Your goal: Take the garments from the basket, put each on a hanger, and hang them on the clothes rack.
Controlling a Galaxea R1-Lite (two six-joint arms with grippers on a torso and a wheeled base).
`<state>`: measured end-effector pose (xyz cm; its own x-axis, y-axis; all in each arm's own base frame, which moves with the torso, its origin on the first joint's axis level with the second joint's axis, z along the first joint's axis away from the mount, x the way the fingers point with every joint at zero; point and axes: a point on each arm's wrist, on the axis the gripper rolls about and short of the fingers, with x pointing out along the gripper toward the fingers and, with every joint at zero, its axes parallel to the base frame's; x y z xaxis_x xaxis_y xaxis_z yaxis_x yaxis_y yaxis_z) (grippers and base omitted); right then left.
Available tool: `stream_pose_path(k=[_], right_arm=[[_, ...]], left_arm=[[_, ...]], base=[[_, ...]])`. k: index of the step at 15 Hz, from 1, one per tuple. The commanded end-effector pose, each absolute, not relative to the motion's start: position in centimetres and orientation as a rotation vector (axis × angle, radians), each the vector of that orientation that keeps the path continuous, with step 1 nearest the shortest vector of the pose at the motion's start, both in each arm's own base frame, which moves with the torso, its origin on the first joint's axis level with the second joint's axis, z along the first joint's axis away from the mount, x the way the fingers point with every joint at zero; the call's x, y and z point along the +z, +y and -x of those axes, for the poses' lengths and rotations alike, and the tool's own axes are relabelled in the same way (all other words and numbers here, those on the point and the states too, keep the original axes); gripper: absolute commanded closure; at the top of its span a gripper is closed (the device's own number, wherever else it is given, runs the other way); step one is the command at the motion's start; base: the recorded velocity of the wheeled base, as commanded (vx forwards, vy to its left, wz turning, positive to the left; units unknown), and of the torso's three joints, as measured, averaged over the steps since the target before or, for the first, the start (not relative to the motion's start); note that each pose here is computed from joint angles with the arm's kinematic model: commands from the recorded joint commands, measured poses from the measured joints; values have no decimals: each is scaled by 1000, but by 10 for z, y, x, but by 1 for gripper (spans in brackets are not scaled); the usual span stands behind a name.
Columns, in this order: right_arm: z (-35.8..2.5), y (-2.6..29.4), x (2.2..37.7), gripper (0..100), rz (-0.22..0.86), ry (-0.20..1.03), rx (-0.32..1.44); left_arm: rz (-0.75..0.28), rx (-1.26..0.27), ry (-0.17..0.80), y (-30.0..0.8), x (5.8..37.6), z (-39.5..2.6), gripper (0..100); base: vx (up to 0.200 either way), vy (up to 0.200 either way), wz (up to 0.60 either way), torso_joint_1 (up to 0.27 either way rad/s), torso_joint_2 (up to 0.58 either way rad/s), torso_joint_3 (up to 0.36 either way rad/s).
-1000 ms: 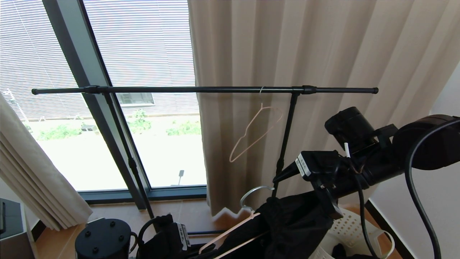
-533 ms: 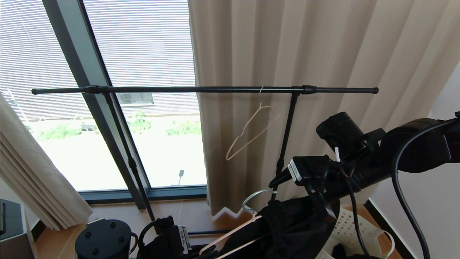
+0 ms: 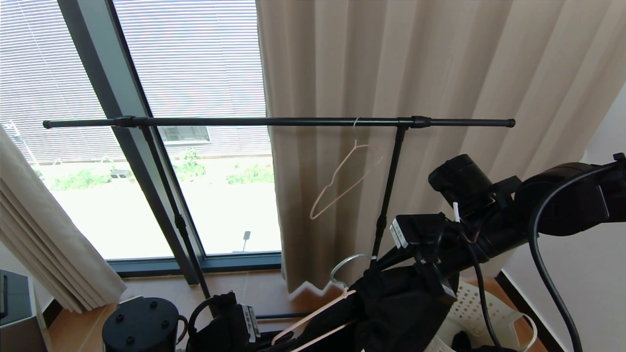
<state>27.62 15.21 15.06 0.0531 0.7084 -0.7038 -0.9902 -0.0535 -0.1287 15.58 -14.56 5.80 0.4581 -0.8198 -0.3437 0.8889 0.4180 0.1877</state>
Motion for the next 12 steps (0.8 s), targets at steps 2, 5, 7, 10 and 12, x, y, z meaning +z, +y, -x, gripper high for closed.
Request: stream_pose_path(k=[2,5,7,10,12], right_arm=[[-276,152,151,100,725,500,1480],[-275,152,152,100,725,497,1481],[-275,152,152,100,725,496,1481],[-275,152,153,100,726,493,1480],[-274,150,156,100,729,478,1472]], left_arm=[[-366,-1082,214,-146,57,-156,100],[-362,-1082,216,-146,57,-157,100],[-356,-1079,221,-147,56,-158,100],[-355,-1073,221,-146,57,-159,0],[-335,-1069,219,-148,58,-161,0]], base=[[0,0,0,0,0,0],[0,0,0,0,0,0],[0,0,0,0,0,0],[0,0,0,0,0,0],[0,0,0,0,0,0]])
